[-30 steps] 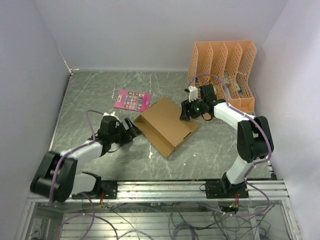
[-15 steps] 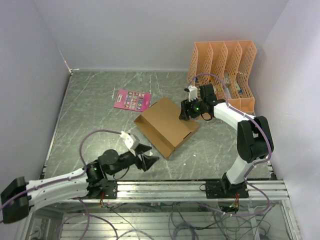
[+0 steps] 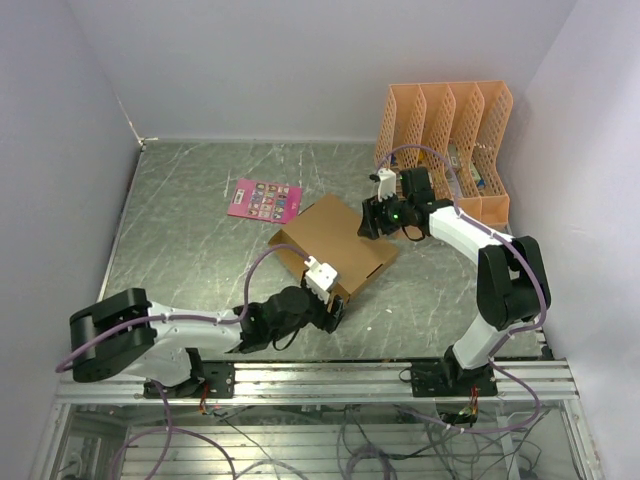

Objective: Fold the paper box

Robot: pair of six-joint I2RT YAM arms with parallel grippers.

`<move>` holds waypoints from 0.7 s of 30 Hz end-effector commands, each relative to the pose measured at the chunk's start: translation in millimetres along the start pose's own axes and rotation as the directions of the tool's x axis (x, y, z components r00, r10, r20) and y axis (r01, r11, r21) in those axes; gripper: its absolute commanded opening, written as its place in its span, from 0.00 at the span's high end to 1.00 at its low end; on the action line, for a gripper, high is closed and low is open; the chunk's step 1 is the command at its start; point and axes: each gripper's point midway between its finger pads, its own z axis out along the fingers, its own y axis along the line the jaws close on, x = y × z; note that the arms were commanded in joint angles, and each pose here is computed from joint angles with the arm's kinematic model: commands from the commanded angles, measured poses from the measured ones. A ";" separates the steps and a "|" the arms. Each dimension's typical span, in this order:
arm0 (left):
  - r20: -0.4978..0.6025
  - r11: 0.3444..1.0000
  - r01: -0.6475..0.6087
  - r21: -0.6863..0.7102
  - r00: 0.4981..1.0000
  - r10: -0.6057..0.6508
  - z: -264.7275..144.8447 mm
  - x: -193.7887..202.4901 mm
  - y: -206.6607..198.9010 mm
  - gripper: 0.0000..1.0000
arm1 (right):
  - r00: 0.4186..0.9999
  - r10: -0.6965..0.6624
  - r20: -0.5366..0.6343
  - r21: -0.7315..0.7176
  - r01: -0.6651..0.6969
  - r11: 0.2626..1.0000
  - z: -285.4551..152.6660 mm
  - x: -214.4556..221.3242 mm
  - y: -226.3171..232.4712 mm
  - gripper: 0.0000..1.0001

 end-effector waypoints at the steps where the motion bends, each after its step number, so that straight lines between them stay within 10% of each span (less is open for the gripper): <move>1: 0.003 0.995 0.093 -0.033 0.996 -0.093 11.8 -3.9 -4.3 0.27 | 0.999 -0.011 0.039 -0.006 0.011 1.000 -5.5 -10.5 5.3 0.40; 21: -0.119 0.984 0.159 -0.081 0.979 -0.168 28.1 27.2 -0.9 0.36 | 1.000 0.012 0.014 0.004 -0.012 1.000 -0.1 1.9 1.8 0.40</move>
